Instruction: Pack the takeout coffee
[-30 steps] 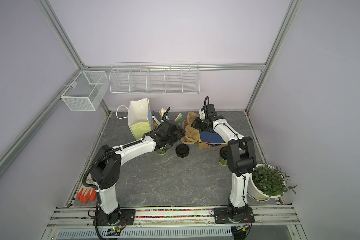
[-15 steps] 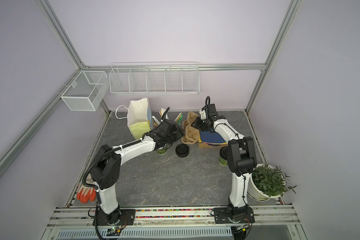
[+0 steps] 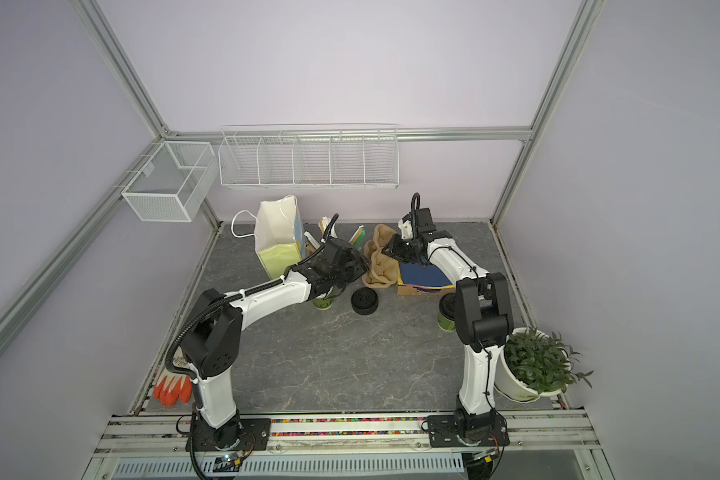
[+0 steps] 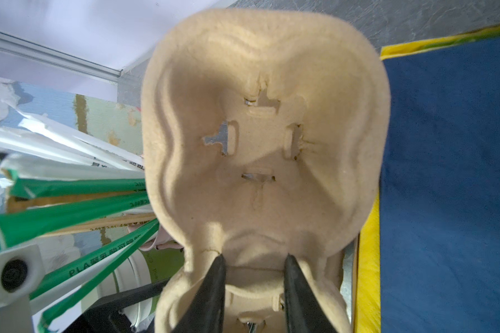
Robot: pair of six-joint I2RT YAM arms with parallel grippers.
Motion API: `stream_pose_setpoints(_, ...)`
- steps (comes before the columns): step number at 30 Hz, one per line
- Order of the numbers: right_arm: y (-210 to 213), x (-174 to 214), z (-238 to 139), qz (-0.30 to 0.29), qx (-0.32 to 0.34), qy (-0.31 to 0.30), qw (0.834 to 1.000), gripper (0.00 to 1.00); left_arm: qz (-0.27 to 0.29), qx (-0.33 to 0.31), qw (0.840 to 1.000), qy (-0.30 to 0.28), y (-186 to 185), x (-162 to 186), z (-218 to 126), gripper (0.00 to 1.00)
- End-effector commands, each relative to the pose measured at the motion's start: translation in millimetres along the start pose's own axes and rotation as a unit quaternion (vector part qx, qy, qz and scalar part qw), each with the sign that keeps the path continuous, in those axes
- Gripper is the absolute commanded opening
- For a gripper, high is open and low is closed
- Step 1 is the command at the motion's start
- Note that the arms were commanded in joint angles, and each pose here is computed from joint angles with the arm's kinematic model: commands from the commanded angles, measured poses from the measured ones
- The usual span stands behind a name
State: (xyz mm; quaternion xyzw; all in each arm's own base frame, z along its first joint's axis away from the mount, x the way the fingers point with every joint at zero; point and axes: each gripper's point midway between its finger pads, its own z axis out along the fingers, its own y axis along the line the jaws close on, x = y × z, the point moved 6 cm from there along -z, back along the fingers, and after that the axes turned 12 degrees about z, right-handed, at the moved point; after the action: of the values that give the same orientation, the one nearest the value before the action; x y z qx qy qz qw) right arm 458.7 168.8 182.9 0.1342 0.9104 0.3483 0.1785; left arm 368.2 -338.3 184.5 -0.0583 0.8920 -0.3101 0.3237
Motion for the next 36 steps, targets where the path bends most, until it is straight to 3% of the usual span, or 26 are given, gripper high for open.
stream_pose_setpoints(1,-3,2,4,-0.002,-0.004,0.016,1.0,0.28,-0.001,0.003,1.0,0.004,2,3,7,0.71)
stream_pose_setpoints(36,4,2,2,-0.004,-0.039,0.043,0.998,0.28,0.015,-0.018,1.0,0.017,10,8,16,0.68)
